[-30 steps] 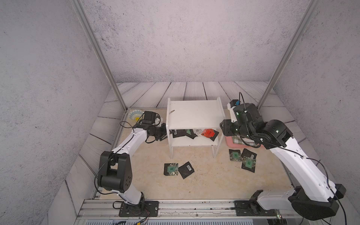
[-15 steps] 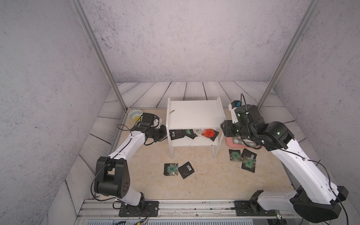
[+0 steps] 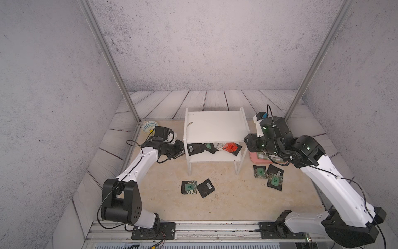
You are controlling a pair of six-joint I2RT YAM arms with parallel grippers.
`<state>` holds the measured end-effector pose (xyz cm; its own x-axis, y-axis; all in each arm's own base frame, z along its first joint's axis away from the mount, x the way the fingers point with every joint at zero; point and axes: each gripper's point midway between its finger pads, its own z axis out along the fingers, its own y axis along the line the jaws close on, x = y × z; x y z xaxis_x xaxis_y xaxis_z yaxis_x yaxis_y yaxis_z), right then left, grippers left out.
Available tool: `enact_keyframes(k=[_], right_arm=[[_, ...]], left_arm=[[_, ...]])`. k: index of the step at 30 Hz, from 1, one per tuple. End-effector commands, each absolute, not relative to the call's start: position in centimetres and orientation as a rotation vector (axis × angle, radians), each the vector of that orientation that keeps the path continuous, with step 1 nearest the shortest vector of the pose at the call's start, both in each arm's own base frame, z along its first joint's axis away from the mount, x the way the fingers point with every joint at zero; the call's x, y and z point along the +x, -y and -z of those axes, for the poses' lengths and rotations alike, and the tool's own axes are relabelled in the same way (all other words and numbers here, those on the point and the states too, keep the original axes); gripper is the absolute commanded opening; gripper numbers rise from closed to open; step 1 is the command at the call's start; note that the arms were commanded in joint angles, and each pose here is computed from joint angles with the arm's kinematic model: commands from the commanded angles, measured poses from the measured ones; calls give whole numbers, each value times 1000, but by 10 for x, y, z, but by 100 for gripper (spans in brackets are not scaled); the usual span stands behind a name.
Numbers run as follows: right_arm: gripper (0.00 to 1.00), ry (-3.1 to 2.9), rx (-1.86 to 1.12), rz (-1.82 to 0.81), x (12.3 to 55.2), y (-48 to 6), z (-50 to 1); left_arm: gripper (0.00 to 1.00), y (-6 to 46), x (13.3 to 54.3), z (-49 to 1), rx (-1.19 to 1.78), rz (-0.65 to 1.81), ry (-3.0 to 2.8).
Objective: Remove the tea bags from the shelf
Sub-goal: Pick up the tea bag from the shelf.
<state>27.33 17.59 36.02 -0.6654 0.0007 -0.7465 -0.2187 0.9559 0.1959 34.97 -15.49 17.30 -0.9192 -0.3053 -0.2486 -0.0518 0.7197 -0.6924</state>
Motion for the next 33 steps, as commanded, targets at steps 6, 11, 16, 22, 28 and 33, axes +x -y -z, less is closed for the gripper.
enact_keyframes(k=[6,11,16,22,28,33], right_arm=[[43,-2253,-128,-376,268,-171,-368],[43,-2255,-126,-391,267,-173,-369],[43,-2260,-127,-393,268,-174,-367],[43,-2261,-124,-386,268,-173,-365],[43,-2263,-122,-379,267,-172,-363],[44,-2256,-117,-376,266,-169,-364]], left_arm=[[57,158,351,-201,-253,1084,-2494],[62,163,357,-192,-264,1106,-2508],[63,171,360,-182,-263,1127,-2530],[59,174,361,-166,-274,1114,-2566],[43,170,354,-158,-270,1093,-2585],[28,160,345,-155,-285,1068,-2583]])
